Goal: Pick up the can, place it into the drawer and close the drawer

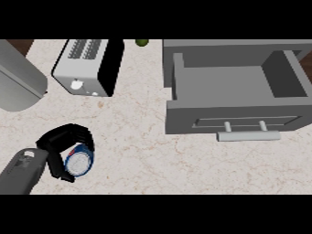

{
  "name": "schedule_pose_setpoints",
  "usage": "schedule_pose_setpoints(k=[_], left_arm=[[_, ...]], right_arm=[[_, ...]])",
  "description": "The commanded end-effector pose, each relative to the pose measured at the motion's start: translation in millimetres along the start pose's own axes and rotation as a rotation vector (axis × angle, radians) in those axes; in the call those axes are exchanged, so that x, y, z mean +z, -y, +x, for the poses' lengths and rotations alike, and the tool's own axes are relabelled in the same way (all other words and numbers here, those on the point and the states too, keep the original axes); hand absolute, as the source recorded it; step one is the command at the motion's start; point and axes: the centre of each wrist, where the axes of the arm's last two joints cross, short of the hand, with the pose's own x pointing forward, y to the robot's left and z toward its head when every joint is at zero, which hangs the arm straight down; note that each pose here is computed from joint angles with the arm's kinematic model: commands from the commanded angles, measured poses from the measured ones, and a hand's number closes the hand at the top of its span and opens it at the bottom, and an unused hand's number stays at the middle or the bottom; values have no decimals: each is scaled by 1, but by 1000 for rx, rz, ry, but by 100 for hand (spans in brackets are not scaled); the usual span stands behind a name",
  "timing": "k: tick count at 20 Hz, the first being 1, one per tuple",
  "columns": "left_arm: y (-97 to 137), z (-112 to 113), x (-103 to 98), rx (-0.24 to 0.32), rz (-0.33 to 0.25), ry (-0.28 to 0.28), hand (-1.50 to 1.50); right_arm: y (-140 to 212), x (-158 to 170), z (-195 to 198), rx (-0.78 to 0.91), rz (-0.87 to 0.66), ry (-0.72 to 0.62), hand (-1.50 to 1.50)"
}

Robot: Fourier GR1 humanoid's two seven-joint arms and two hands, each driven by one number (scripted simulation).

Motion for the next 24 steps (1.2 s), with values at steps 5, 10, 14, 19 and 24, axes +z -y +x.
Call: schedule_pose_setpoints(k=[5, 10, 14, 19, 24], left_arm=[[23, -12, -25, 154, -122, 230, 150], [25, -30, -20, 319, 652, 431, 150], [45, 4, -69, 344, 749, 544, 150], [60, 64, -85, 259, 760, 610, 150], [88, 119, -91, 199, 755, 625, 150]], right_arm=[[1, 9, 4, 2, -17, -6, -150], [0, 18, 3, -7, -57, -3, -150], [1, 12, -1, 0, -69, -3, -150], [3, 10, 24, 15, -54, 14, -150], [-9, 10, 1, 13, -37, -4, -150]])
